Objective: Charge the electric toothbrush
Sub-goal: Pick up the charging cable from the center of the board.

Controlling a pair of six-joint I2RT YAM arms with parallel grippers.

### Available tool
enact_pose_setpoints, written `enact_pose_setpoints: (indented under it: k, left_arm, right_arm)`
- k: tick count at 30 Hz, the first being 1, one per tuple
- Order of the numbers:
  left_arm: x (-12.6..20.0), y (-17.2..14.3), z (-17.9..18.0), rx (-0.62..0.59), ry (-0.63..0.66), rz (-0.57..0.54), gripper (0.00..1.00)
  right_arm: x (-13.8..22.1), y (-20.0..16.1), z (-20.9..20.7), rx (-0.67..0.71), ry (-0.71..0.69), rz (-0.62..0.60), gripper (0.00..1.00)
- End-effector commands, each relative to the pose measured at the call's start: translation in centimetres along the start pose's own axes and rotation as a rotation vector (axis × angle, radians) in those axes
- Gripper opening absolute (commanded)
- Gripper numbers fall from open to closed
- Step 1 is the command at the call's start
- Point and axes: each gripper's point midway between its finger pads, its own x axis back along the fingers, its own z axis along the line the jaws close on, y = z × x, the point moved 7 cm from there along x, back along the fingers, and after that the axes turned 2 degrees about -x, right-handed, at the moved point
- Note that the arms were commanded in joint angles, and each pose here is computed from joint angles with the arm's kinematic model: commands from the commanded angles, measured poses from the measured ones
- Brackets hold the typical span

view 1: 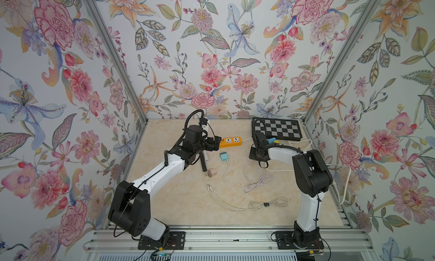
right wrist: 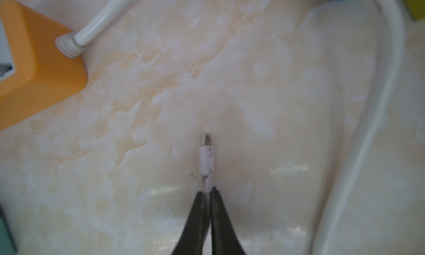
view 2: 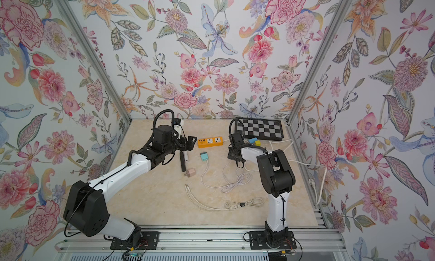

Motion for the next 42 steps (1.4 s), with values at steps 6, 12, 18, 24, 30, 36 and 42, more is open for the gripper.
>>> enact_pose_setpoints:
  k: [6,12,18,24,30,36,42]
  left_arm:
    - [1.8,1.7,-0.4,0.23,-0.142,-0.121,0.9]
    - [-0.5,1.9,0.0,0.318,-0.238,-0.059,0.84]
    - [-3.0,1.7,-0.7,0.462,-0.447,-0.05,0.75]
    - [-3.7,1.3,-0.9,0.478,-0.48,-0.045,0.59]
    - [-3.9,1.0,-1.3,0.511,-0.554,-0.047,0.65]
    - [-5.3,-0.4,-1.5,0.451,-0.445,0.052,0.52]
    - [-5.8,-0.7,-1.6,0.48,-0.428,0.051,0.46]
  right_arm:
    - [5.4,2.1,4.0,0.198,0.087,-0.144,0.0]
    - [12.6,1.3,9.0,0.358,0.332,-0.363,0.0]
    - [16.5,-0.5,12.4,0.47,0.477,-0.413,0.0]
    - [18.0,-1.0,13.7,0.518,0.524,-0.441,0.0]
    - [17.9,-1.3,14.4,0.539,0.547,-0.428,0.0]
    - [18.4,-1.1,14.5,0.541,0.539,-0.45,0.0]
    - [18.5,-1.1,14.6,0.548,0.54,-0.453,0.0]
